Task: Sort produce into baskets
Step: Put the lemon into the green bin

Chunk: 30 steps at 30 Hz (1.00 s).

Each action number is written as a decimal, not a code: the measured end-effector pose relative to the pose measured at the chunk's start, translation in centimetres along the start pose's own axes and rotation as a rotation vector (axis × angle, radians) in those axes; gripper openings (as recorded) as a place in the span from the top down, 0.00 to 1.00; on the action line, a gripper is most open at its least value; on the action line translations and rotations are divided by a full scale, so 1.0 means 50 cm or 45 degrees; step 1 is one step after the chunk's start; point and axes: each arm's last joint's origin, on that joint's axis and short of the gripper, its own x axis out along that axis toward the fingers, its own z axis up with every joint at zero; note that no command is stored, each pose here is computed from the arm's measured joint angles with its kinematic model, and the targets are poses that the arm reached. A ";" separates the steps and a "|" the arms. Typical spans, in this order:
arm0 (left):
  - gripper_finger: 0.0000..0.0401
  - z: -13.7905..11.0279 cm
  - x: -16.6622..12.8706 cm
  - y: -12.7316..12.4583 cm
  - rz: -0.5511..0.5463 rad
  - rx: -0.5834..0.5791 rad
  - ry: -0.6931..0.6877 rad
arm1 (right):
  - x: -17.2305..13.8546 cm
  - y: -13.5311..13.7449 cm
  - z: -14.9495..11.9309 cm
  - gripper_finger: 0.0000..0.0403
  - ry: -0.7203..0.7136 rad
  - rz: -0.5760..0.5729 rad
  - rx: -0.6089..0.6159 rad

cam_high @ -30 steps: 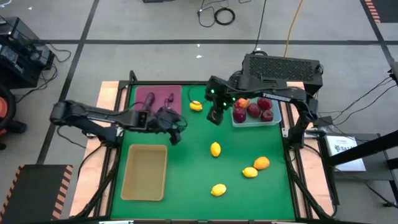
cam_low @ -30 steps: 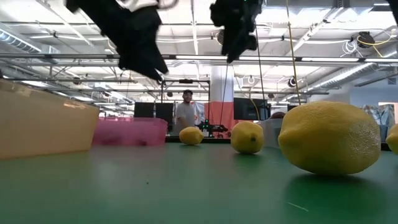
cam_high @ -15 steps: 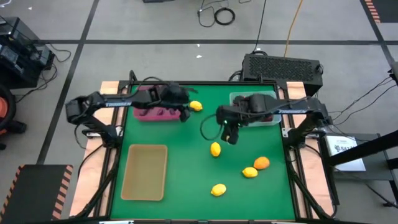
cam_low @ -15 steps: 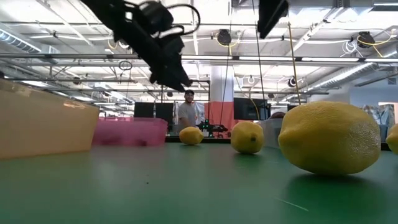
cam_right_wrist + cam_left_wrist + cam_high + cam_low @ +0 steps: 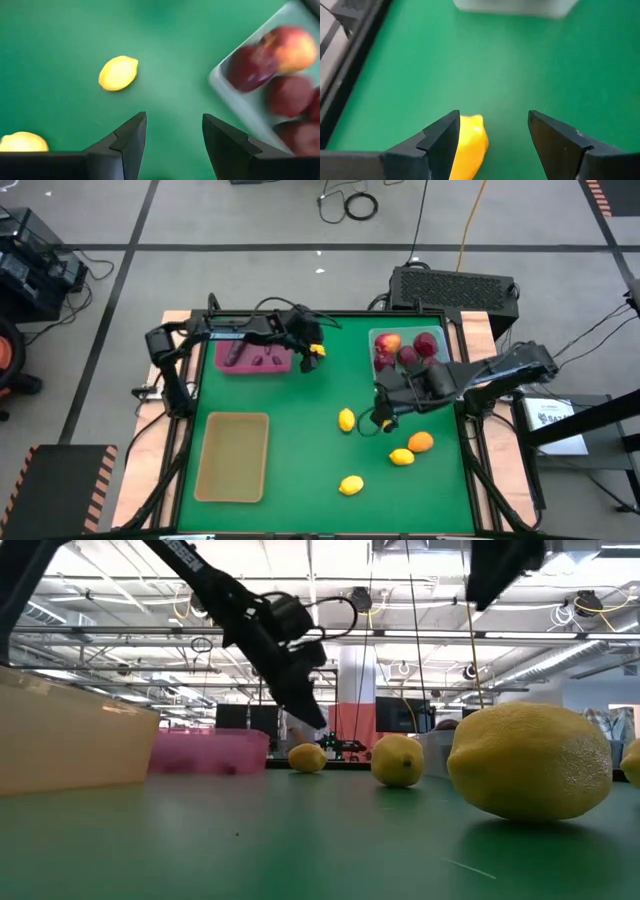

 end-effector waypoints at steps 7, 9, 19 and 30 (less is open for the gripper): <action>0.40 -0.012 0.035 0.008 0.021 0.147 0.182 | 0.050 0.015 -0.088 0.54 -0.012 0.107 0.189; 0.40 -0.011 0.041 0.012 0.061 0.190 0.207 | 0.064 0.021 -0.107 0.54 -0.016 0.140 0.228; 0.40 -0.027 0.052 0.017 0.171 0.303 0.348 | 0.103 0.046 -0.152 0.54 -0.013 0.283 0.269; 0.40 -0.031 0.056 0.000 0.163 0.185 0.387 | 0.103 0.048 -0.154 0.54 -0.019 0.290 0.229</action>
